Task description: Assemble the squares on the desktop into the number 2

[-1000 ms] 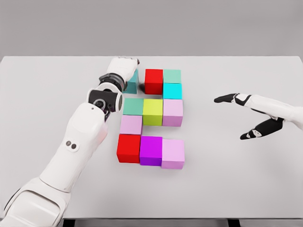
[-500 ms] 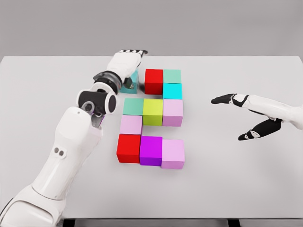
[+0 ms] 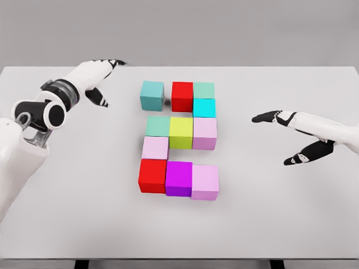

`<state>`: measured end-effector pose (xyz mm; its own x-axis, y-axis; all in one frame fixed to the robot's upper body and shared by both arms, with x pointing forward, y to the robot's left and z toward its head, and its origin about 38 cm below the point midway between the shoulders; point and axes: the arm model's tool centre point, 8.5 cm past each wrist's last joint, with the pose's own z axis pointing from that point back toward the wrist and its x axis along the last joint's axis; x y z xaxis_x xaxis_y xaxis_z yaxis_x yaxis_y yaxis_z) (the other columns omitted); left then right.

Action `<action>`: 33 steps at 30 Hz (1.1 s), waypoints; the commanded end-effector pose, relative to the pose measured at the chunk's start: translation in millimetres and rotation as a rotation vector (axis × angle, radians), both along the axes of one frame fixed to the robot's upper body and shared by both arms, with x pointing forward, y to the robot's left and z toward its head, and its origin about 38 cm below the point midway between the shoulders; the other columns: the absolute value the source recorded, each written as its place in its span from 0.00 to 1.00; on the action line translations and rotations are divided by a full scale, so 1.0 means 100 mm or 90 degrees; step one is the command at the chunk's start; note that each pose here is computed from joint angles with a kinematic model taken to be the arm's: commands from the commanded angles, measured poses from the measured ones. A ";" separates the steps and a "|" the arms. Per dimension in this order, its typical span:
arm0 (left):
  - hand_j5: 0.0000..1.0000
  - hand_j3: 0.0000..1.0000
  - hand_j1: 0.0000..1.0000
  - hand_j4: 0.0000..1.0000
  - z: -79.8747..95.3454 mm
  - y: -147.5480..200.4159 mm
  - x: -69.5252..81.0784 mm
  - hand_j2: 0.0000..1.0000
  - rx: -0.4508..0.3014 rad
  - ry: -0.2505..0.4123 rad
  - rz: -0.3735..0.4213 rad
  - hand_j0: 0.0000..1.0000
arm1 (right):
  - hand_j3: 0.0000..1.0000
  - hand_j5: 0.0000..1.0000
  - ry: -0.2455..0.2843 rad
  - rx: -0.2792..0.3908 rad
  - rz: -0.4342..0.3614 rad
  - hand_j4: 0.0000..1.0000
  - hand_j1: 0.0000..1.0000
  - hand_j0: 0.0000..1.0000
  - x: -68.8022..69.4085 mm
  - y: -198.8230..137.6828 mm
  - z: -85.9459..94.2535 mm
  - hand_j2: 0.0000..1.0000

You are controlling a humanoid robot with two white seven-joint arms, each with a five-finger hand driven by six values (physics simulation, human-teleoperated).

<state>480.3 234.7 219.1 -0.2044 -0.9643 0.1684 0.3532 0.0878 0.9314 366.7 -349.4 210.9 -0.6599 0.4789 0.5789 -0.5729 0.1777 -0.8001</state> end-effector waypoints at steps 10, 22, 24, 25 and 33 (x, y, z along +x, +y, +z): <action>0.99 0.99 0.99 0.99 0.29 0.16 0.26 0.99 0.064 0.178 -0.125 0.99 | 1.00 1.00 0.000 0.002 -0.004 1.00 1.00 1.00 0.01 -0.01 0.01 1.00; 0.99 0.99 0.99 0.99 0.08 0.14 0.38 0.99 0.093 0.241 -0.110 0.99 | 1.00 1.00 0.002 0.000 0.007 1.00 1.00 1.00 -0.02 0.03 0.00 1.00; 0.99 0.99 0.99 0.99 -0.01 0.08 0.45 0.99 0.096 0.250 -0.104 0.99 | 1.00 1.00 0.002 0.000 0.007 1.00 1.00 1.00 -0.02 0.03 0.00 1.00; 0.99 0.99 0.99 0.99 -0.03 0.06 0.46 0.99 0.097 0.253 -0.103 0.99 | 1.00 1.00 0.002 0.000 0.007 1.00 1.00 1.00 -0.02 0.03 0.00 1.00; 0.99 0.99 0.99 0.99 -0.13 -0.12 0.50 0.99 0.116 0.264 -0.117 0.99 | 1.00 1.00 0.002 0.002 0.011 1.00 1.00 1.00 -0.02 0.06 -0.01 1.00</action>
